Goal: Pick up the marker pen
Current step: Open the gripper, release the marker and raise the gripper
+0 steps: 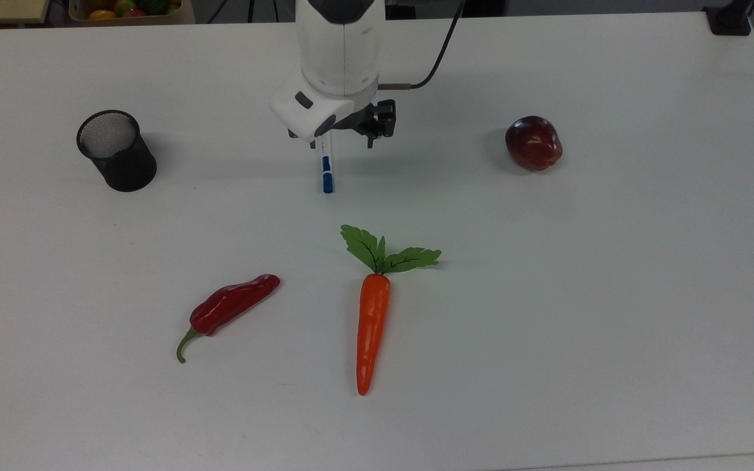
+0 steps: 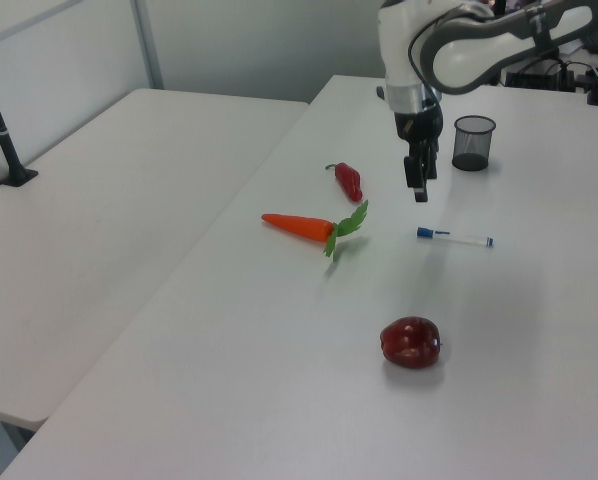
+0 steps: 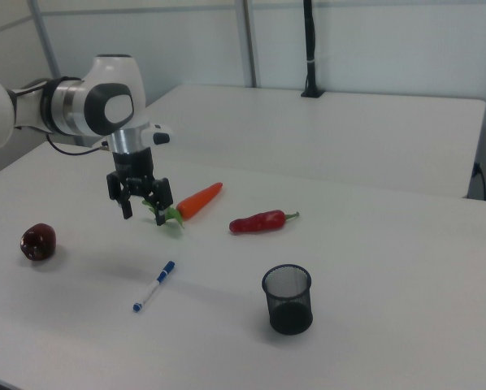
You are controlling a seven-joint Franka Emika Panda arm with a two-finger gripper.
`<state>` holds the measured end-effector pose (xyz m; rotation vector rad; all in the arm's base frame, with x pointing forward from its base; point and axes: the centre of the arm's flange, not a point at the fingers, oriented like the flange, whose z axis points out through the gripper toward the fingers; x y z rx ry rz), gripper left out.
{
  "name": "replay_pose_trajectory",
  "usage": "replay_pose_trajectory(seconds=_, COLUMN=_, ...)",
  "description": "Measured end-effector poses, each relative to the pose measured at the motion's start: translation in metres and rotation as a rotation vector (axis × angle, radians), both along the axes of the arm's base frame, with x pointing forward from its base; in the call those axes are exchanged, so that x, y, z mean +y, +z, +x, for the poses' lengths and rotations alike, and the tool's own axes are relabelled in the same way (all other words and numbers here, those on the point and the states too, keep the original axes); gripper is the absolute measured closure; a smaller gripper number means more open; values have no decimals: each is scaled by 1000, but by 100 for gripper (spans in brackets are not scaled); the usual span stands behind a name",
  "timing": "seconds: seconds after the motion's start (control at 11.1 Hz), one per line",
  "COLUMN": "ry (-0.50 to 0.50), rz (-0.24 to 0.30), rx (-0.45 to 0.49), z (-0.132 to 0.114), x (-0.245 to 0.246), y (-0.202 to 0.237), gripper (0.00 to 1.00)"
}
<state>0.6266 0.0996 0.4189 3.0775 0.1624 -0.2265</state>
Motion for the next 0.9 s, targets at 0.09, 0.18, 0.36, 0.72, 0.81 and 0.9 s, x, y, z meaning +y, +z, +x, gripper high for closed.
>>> replay_pose_trajectory(seconds=0.09, ry=-2, rz=3, rx=-26, z=0, x=0, y=15, gripper=0)
replay_pose_trajectory(seconds=0.18, ry=-3, rz=7, rx=-53, z=-3, x=-1, y=33, gripper=0)
replay_pose_trajectory(seconds=0.36, ry=-18, rz=9, rx=-78, z=-16, x=-10, y=73, gripper=0)
replay_pose_trajectory(seconds=0.72, ry=-89, rz=11, rx=-118, z=-50, x=-55, y=148, gripper=0)
replay_pose_trajectory(seconds=0.81, ry=-94, rz=12, rx=-122, z=-56, x=-59, y=159, gripper=0)
replay_pose_trajectory(seconds=0.9, ry=-90, rz=14, rx=-129, z=-62, x=-61, y=168, gripper=0)
